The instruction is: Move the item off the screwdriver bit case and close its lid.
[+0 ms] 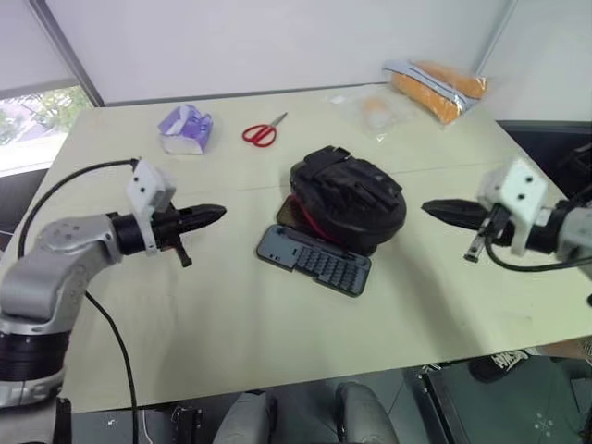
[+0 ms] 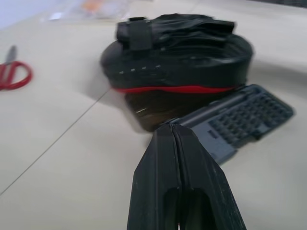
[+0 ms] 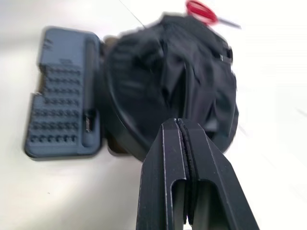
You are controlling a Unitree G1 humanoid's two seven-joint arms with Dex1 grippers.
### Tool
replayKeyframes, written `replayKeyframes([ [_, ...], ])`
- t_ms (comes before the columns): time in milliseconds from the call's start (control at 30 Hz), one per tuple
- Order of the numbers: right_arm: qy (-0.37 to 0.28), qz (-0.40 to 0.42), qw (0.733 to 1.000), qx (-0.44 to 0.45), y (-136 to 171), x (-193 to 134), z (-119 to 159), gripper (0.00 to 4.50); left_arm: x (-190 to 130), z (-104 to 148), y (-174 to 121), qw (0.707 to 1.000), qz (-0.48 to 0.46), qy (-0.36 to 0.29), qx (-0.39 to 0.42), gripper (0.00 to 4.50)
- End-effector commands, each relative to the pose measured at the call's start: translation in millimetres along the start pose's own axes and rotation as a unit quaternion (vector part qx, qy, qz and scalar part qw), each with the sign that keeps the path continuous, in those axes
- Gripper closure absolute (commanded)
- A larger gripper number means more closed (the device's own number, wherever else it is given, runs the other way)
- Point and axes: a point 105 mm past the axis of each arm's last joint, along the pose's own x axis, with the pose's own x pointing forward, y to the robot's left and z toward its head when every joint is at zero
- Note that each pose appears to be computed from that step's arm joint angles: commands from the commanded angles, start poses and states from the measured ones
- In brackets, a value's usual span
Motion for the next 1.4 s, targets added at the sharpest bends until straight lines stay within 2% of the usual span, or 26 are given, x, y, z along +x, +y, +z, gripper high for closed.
replayKeyframes([
  [33,-0.027,0.004,0.999,-0.023,0,-4,24,4.49,-4,10,5,1.0,0.004,-0.014,0.011,4.5],
  [200,-0.031,-0.003,0.999,-0.02,0,-2,25,4.49,-1,20,5,0.999,0.009,-0.039,-0.005,4.5],
  [900,-0.03,-0.018,0.999,-0.018,-2,3,21,4.49,4,16,6,0.999,0.021,-0.037,-0.019,4.5],
  [1067,-0.047,-0.043,0.998,-0.012,-8,5,25,4.49,7,16,11,0.998,0.036,-0.04,-0.017,4.5],
  [1167,-0.079,-0.077,0.994,0.023,-16,8,28,3.62,12,12,12,0.998,0.044,-0.042,-0.019,4.5],
  [1200,-0.079,-0.078,0.993,0.025,-14,10,27,3.2,13,11,11,0.998,0.043,-0.042,-0.019,4.5],
  [1367,-0.072,-0.101,0.992,0.038,-13,17,23,0.41,16,10,9,0.998,0.045,-0.047,-0.024,4.5],
  [1400,-0.072,-0.1,0.991,0.044,-12,18,22,0.06,16,9,9,0.997,0.047,-0.048,-0.025,4.5],
])
